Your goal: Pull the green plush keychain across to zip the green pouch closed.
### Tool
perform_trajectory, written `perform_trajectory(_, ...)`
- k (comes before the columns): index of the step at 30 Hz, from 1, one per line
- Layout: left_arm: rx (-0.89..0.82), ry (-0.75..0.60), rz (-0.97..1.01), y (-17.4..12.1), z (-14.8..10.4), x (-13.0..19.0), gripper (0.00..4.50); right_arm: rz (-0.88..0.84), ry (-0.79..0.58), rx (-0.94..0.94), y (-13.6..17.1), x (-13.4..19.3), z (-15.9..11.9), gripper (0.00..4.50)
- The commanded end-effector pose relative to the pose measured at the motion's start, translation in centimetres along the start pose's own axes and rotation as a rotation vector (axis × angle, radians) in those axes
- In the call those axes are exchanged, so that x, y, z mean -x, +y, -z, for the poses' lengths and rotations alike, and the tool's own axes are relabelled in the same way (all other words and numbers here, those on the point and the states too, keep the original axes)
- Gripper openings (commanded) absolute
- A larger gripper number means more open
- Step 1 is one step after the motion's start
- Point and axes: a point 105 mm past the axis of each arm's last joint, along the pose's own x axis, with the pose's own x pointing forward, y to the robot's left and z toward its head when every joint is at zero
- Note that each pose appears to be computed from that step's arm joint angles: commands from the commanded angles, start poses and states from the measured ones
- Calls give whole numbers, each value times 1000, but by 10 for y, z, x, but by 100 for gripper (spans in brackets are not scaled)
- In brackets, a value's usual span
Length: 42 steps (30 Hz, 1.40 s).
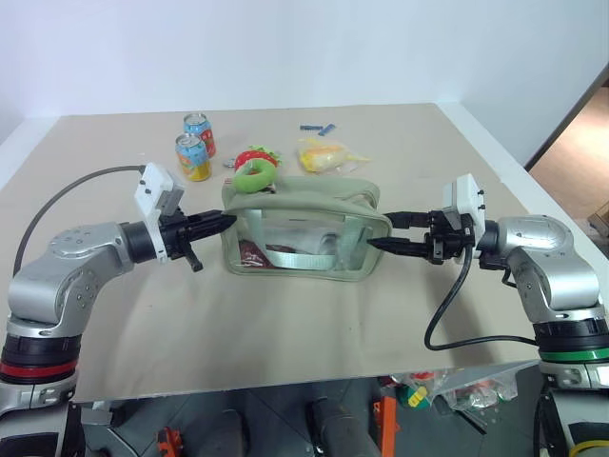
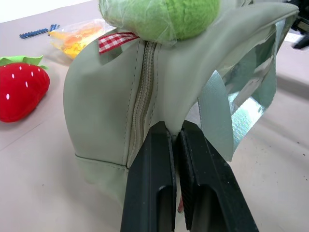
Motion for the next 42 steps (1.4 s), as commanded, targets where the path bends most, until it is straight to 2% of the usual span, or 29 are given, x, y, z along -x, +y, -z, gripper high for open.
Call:
perform_trajectory(1, -41, -26, 35, -8, -12, -4, 0, 8, -47, -33, -1, 11, -26, 345)
perform_trajectory(4, -40, -20, 44, -9, -12, -4, 0, 25, -85, -122, -11, 25, -51, 446)
perform_trajectory(7, -37, -15, 50, -10, -11, -5, 0, 28, -130, -155, -20, 32, -78, 446)
perform_trajectory(9, -33, -13, 56, -12, -10, -5, 0, 67, -153, -139, -33, 23, -93, 446)
perform_trajectory(13, -26, -11, 58, -14, -8, -6, 0, 100, -182, -162, -51, -13, -109, 446)
perform_trajectory(16, -23, -9, 59, -15, -7, -6, 0, 111, -182, -207, -59, -56, -116, 446)
perform_trajectory(18, -22, -7, 58, -15, -5, -6, 0, 106, -158, -219, -62, -77, -117, 446)
perform_trajectory(24, -22, -4, 52, -15, -1, -5, 0, 105, -88, -260, -73, -113, -111, 446)
perform_trajectory(30, -23, -4, 46, -16, 3, -4, 0, 13, -48, -336, -61, -140, -107, 446)
perform_trajectory(37, -31, -9, 40, -16, 2, -5, 0, -122, 30, -350, -34, -153, -89, 446)
perform_trajectory(40, -38, -11, 39, -16, 0, -5, 0, -123, 55, -375, -32, -155, -80, 446)
perform_trajectory(42, -40, -12, 39, -16, -1, -6, 0, -112, 54, -385, -34, -154, -78, 394)
